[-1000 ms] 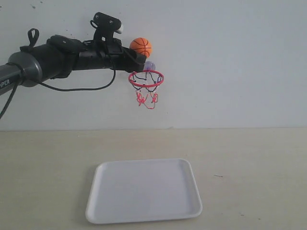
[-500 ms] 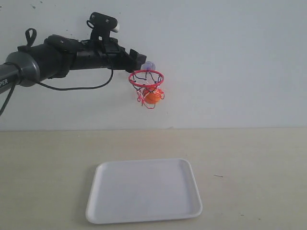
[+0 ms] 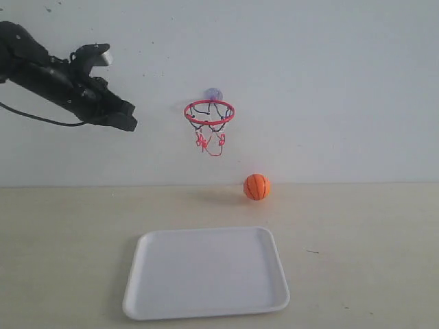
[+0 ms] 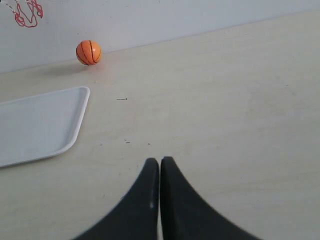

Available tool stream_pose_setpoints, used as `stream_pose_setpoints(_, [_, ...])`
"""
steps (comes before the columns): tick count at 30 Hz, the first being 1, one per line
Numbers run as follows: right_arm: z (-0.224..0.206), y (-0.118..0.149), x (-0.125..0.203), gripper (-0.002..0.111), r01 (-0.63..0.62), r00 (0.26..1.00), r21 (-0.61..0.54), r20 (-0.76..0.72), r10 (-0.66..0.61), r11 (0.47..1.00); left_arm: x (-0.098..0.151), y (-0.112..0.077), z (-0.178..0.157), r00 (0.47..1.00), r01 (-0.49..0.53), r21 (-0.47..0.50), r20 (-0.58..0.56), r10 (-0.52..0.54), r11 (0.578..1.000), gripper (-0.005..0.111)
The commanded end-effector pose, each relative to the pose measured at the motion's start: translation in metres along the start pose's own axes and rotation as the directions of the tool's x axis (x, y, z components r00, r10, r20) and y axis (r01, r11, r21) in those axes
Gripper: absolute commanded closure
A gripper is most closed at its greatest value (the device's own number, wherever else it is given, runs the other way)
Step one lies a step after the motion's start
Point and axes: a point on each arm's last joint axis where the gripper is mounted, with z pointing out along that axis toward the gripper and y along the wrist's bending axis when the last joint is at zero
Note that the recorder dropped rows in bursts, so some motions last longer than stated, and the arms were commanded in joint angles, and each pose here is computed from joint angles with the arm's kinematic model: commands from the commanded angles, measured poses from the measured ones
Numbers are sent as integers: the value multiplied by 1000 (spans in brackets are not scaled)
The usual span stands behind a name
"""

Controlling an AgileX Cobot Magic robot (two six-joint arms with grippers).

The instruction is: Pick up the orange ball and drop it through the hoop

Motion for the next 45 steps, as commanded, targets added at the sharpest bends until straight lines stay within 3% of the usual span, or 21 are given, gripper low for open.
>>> stream_pose_setpoints(1, [0,0,-1,108,14,1000,1,10,-14,1000,3,-12,-28,996,81,102,-42,-77,991,103])
stream_pose_setpoints(8, [0,0,-1,108,14,1000,1,10,-14,1000,22,-35,-61,988,137,85,-84,-129,987,103])
stream_pose_setpoints(12, [0,0,-1,108,14,1000,1,10,-14,1000,55,-58,-80,982,164,74,-102,-156,984,103])
stream_pose_setpoints(17, [0,0,-1,108,14,1000,1,10,-14,1000,94,-96,-105,972,236,124,-27,-234,964,103])
stream_pose_setpoints(21, [0,0,-1,108,14,1000,1,10,-14,1000,128,-128,-128,932,339,175,74,-356,924,103])
stream_pose_setpoints(27, [0,0,-1,108,14,1000,1,10,-14,1000,183,-183,-165,899,308,321,211,-385,896,103])
stream_pose_setpoints(35, [0,0,-1,108,14,1000,1,10,-14,1000,240,-229,-200,877,237,356,321,-356,904,103])
stream_pose_setpoints(40, [0,0,-1,108,14,1000,1,10,-14,1000,258,-254,-218,885,115,416,370,-283,902,103])
stream_pose_setpoints(45, [0,0,-1,108,14,1000,1,10,-14,1000,261,-264,-230,871,44,404,433,-234,913,103])
